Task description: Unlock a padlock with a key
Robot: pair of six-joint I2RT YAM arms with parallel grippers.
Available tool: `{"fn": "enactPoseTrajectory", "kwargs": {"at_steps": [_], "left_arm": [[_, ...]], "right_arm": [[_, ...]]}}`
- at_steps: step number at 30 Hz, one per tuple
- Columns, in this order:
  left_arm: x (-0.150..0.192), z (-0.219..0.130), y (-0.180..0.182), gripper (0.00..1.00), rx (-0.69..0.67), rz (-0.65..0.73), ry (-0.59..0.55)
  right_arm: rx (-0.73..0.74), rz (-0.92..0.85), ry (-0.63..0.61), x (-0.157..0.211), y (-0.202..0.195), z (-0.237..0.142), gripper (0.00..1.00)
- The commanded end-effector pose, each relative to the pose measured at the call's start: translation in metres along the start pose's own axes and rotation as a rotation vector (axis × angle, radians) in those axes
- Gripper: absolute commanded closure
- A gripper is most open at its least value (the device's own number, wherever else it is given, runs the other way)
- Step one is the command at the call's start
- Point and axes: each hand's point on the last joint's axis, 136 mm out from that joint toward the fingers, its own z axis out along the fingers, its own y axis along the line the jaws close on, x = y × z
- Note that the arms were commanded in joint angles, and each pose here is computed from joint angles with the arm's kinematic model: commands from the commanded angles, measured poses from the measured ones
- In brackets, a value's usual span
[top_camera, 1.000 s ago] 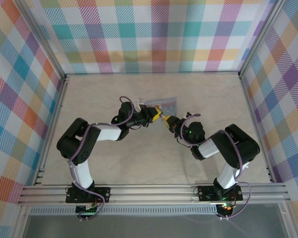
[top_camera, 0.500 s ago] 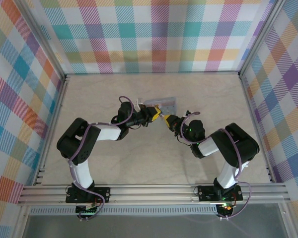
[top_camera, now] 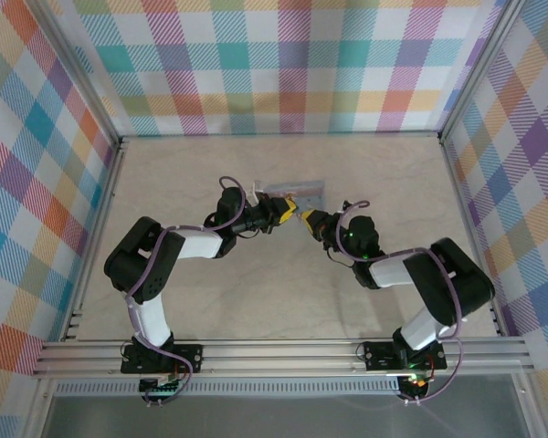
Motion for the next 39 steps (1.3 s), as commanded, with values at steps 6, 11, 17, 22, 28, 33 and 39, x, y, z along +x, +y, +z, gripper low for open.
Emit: {"fn": "enactPoseTrajectory", "kwargs": {"at_steps": [6,11,17,22,28,33,39], "left_arm": [[0.031,0.005,-0.011,1.0,0.046,0.023,0.125],[0.03,0.004,-0.014,1.0,0.069,0.017,0.113],[0.03,0.004,-0.018,1.0,0.091,0.014,0.115],[0.031,0.004,-0.02,1.0,0.102,0.017,0.119],[0.033,0.002,-0.019,1.0,0.099,0.019,0.124],[0.033,0.004,-0.019,1.0,0.101,0.02,0.13],[0.032,0.004,-0.016,1.0,0.089,0.023,0.127]], "right_arm": [[-0.01,-0.157,0.022,0.007,0.021,0.007,1.0],[-0.063,-0.117,-0.005,0.006,0.018,0.007,1.0],[-0.09,-0.066,-0.026,0.003,0.01,0.008,1.0],[-0.116,0.034,-0.017,0.004,-0.002,0.015,1.0],[-0.136,0.044,-0.028,0.002,0.007,0.011,1.0],[-0.131,0.12,0.003,0.003,0.003,0.016,1.0],[-0.129,0.123,0.026,0.005,0.001,0.019,1.0]]}}
